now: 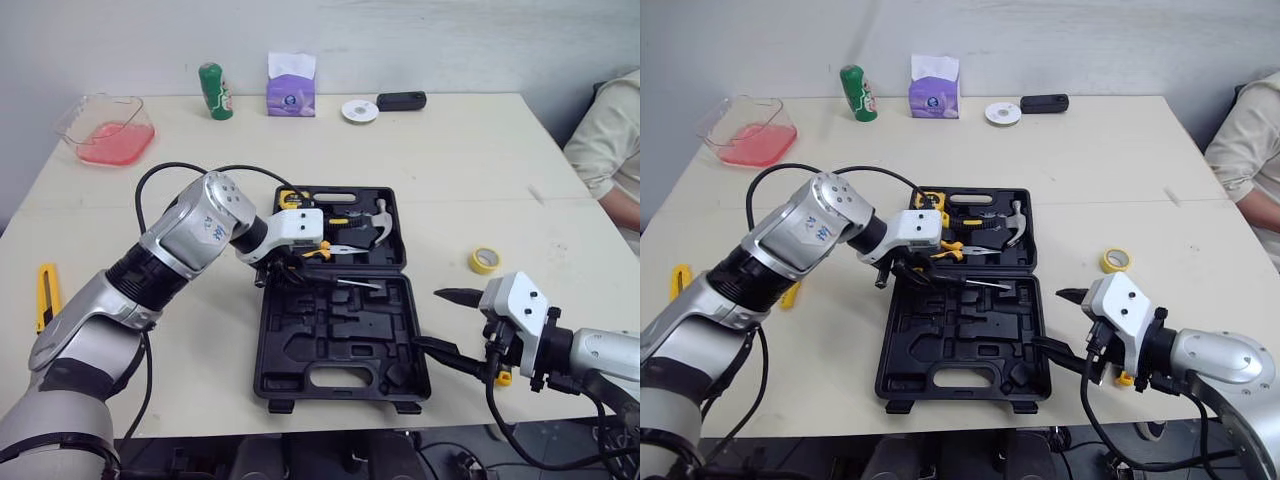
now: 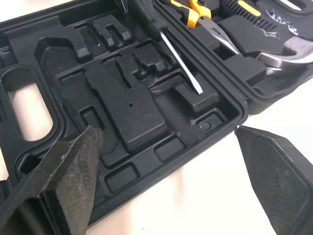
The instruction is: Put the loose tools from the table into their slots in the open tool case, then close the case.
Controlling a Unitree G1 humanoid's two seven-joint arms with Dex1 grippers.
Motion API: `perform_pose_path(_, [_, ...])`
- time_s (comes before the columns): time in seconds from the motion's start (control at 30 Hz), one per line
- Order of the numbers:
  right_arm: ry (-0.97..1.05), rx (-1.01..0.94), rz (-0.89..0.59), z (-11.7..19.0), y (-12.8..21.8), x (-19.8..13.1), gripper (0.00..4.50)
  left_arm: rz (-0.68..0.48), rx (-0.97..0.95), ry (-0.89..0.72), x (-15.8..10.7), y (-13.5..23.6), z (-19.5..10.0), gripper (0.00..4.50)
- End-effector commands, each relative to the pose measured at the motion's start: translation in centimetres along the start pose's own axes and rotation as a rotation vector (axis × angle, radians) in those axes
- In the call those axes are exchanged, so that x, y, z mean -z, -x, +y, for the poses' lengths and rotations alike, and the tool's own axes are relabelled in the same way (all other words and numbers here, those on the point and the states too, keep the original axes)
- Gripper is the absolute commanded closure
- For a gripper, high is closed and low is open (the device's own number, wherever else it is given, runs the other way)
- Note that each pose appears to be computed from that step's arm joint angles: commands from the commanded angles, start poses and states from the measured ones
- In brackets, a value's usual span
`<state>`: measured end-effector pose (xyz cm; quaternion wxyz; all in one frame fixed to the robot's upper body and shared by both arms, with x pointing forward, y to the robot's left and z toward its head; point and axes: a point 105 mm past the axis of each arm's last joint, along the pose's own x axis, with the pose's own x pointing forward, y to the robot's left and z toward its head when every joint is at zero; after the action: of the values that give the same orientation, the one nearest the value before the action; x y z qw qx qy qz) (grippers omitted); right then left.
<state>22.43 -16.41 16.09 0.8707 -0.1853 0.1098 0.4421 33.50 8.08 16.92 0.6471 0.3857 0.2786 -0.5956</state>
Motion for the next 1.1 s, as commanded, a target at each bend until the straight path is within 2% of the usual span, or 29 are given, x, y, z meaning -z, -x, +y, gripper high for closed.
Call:
perform_pose_path(0.03, [0.051, 0.005, -0.022, -0.1, 0.2, -0.9, 0.0, 0.015, 0.002, -0.013, 0.2, 0.4, -0.4, 3.49])
perform_pose_path(0.3, [0.059, -0.007, -0.027, -0.4, -0.2, -1.1, 0.0, 0.046, -0.032, 0.005, 1.4, 0.8, 0.2, 3.49])
perform_pose_path(0.7, [0.068, -0.014, -0.038, -0.6, -0.4, -1.3, 0.0, -0.013, -0.056, 0.002, 0.3, 0.1, 0.5, 3.49])
perform_pose_path(0.77, [0.069, -0.016, -0.039, -0.5, -0.5, -1.3, 0.0, -0.037, -0.056, 0.003, 0.1, 0.3, 0.4, 2.46])
perform_pose_path(0.83, [0.068, -0.017, -0.04, -0.4, -0.4, -1.3, 0.0, -0.077, -0.043, -0.013, -0.1, 1.1, 0.0, 1.72])
perform_pose_path(0.93, [0.066, -0.014, -0.045, -0.2, -0.2, -1.4, 0.0, -0.187, -0.056, -0.036, 0.0, 2.4, -0.2, 0.28])
perform_pose_path(0.97, [0.064, -0.012, -0.046, -0.2, -0.2, -1.4, 0.0, -0.243, -0.094, -0.059, -0.1, 2.7, 0.2, 0.04])
perform_pose_path(1.03, [0.06, -0.007, -0.049, -0.3, -0.3, -1.3, 0.0, -0.372, -0.139, -0.063, -0.3, 2.9, 0.7, 0.16])
perform_pose_path(1.1, [0.057, -0.004, -0.054, -0.4, -0.4, -1.3, 0.0, -0.505, -0.121, -0.041, -0.7, 2.9, 0.5, 0.85])
